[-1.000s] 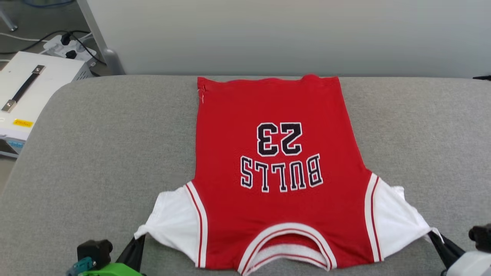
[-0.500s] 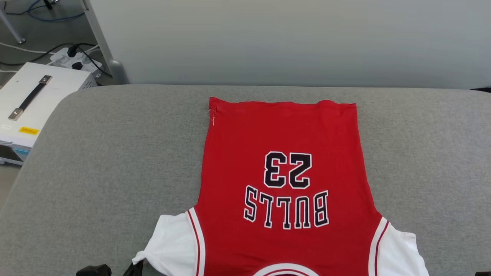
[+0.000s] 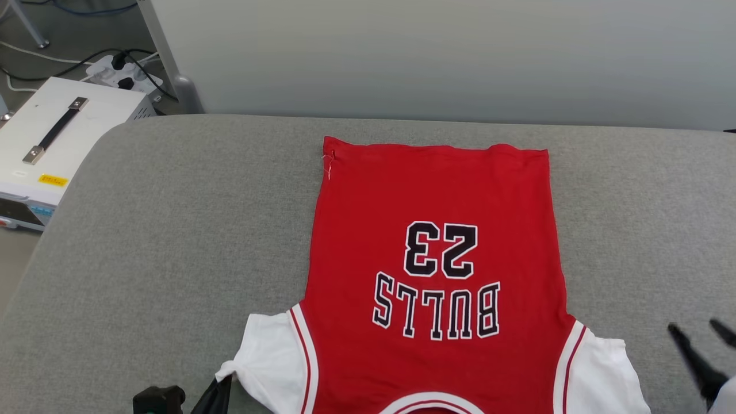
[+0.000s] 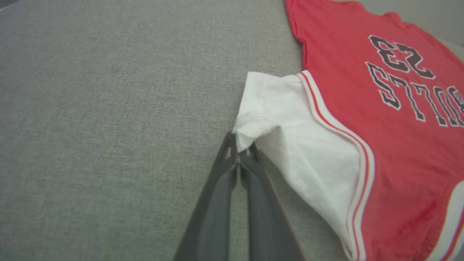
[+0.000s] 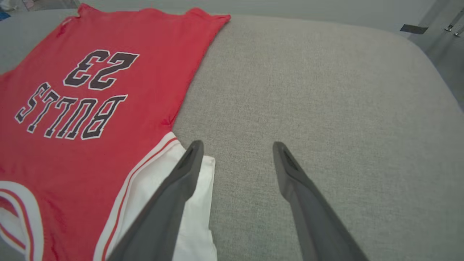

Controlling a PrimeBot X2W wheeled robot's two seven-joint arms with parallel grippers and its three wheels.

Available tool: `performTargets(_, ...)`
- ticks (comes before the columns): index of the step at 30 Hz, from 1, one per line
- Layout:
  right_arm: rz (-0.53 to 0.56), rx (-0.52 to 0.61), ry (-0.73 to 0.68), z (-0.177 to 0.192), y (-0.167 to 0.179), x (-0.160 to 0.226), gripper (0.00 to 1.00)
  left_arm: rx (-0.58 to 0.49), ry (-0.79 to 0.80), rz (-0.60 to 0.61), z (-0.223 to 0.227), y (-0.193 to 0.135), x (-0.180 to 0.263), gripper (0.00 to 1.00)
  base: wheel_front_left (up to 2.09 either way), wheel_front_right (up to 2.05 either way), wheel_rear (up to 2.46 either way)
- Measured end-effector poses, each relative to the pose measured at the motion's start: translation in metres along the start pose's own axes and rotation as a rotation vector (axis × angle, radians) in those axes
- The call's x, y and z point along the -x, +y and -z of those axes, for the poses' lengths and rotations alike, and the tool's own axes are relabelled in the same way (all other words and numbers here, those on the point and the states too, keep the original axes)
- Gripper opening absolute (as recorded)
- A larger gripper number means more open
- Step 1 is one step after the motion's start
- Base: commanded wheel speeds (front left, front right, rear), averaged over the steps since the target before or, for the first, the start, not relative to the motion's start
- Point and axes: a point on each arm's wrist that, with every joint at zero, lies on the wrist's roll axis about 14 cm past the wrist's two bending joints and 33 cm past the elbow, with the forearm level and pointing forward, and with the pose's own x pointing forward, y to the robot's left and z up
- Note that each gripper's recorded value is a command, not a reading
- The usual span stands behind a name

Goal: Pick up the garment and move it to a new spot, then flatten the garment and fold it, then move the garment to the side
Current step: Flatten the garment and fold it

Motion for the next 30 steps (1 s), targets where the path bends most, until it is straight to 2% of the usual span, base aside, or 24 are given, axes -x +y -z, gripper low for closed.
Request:
performTargets(4, 0.019, 0.078, -0.195, -0.08, -0.013, -0.02, 1.0, -0.006, -0.041, 0.01, -0.015, -0.005, -0.01, 0.0, 0.0, 0.0, 0.0)
performTargets(7, 0.015, 0.1, -0.284, -0.128, -0.014, -0.037, 1.0, -0.016, -0.078, 0.021, -0.028, -0.009, -0.019, 0.0, 0.0, 0.0, 0.0)
performTargets(12, -0.01, 0.138, -0.286, -0.18, -0.011, -0.075, 1.0, -0.034, -0.122, 0.038, -0.045, -0.016, -0.033, 0.0, 0.0, 0.0, 0.0)
performTargets(18, -0.048, 0.225, -0.092, -0.189, -0.001, -0.134, 1.0, -0.021, -0.154, 0.055, -0.055, -0.03, -0.047, 0.0, 0.0, 0.0, 0.0)
performTargets(21, -0.046, 0.256, 0.089, -0.171, -0.003, -0.164, 1.0, -0.022, -0.161, 0.06, -0.057, -0.034, -0.055, 0.0, 0.0, 0.0, 0.0)
performTargets(25, -0.068, 0.242, 0.326, -0.141, 0.003, -0.198, 1.0, -0.02, -0.165, 0.058, -0.059, -0.037, -0.066, 0.0, 0.0, 0.0, 0.0)
performTargets(30, -0.081, 0.211, 0.482, -0.123, 0.009, -0.236, 1.0, -0.016, -0.158, 0.05, -0.056, -0.037, -0.078, 0.0, 0.0, 0.0, 0.0)
